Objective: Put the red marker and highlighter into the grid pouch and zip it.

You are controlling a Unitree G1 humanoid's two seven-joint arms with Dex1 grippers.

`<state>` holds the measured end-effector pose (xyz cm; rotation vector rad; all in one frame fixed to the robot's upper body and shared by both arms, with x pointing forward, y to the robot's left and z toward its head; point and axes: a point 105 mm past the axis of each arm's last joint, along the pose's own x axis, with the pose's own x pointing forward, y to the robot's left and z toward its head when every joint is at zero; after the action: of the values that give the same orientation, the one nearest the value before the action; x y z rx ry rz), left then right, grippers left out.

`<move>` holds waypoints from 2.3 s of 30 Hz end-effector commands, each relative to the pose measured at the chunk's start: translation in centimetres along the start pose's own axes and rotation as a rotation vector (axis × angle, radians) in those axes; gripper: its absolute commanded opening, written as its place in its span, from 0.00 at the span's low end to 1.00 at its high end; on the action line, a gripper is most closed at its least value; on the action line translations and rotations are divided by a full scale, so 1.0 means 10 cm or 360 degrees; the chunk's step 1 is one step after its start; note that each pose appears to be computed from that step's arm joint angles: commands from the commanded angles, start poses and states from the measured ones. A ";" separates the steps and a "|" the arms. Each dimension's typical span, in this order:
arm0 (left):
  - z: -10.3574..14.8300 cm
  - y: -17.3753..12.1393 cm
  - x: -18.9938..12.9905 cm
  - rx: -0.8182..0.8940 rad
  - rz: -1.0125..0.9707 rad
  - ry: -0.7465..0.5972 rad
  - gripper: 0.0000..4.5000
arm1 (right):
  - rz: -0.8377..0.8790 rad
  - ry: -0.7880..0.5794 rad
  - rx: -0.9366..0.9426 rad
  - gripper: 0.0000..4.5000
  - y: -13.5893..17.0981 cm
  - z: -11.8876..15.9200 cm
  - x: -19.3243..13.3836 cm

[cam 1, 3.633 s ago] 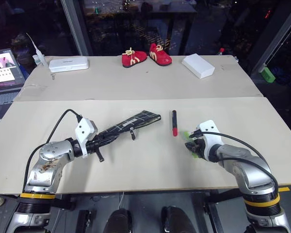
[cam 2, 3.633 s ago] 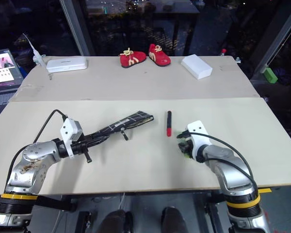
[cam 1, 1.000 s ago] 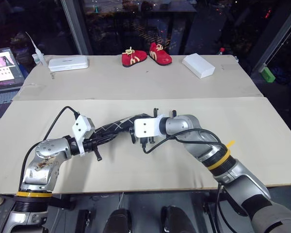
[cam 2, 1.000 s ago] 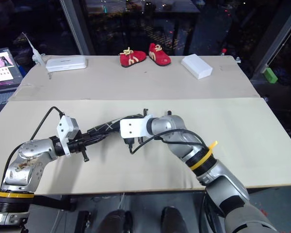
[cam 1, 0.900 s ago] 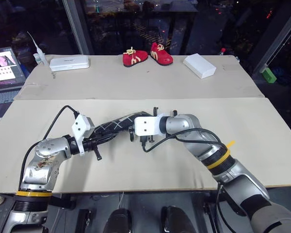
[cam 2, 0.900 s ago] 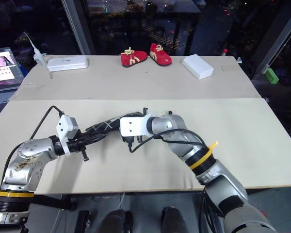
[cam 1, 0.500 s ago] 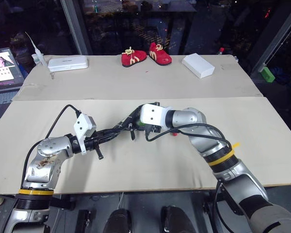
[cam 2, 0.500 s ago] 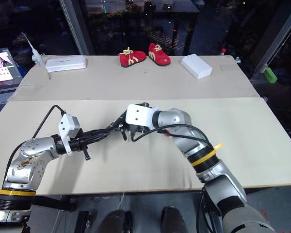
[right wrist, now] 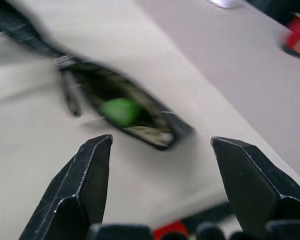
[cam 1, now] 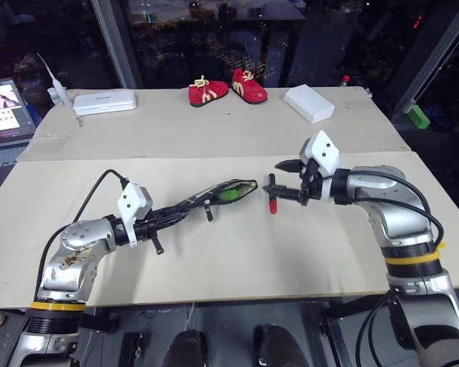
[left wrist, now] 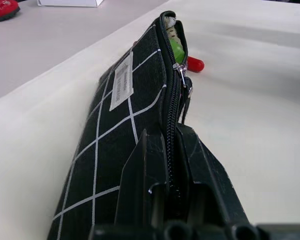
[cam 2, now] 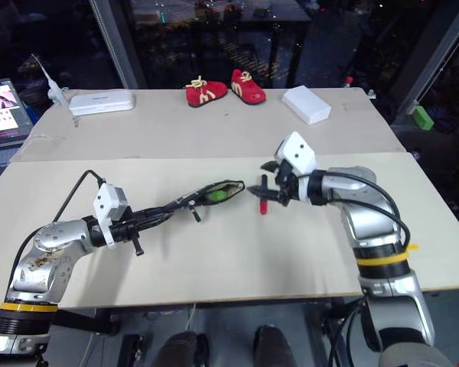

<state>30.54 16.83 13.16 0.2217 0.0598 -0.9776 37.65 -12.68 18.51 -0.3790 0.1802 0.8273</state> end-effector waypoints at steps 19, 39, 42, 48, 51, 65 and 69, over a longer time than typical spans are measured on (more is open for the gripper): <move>0.12 -0.04 -0.02 0.0033 0.0017 -0.0073 0.00 | -0.0363 0.0268 0.0295 0.79 0.02 -0.45 0.25; 0.14 -0.07 -0.01 0.0028 0.0023 -0.0089 0.00 | -0.0597 0.0407 0.0527 0.25 -0.08 -0.94 0.24; 0.14 -0.07 -0.01 0.0025 0.0021 -0.0088 0.00 | -0.0682 0.0346 0.0480 0.12 -0.24 -0.83 0.14; 0.13 -0.06 -0.01 0.0021 0.0013 -0.0082 0.00 | -0.0492 -0.0167 0.0154 0.12 -0.27 0.02 -0.01; 0.11 -0.06 0.00 0.0017 0.0009 -0.0080 0.00 | -0.0294 -0.0353 -0.0074 0.12 -0.15 0.38 -0.17; 0.08 -0.05 0.01 0.0018 -0.0019 -0.0076 0.00 | 0.0499 0.0027 -0.0952 0.12 0.67 0.11 -0.37; 0.09 -0.05 0.01 0.0028 -0.0033 -0.0072 0.00 | 0.0603 0.0021 -0.0923 0.12 0.84 0.05 -0.26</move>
<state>30.15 16.33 13.02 0.1895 0.0490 -0.9951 29.94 -9.55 16.68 -0.8798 0.0616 1.2419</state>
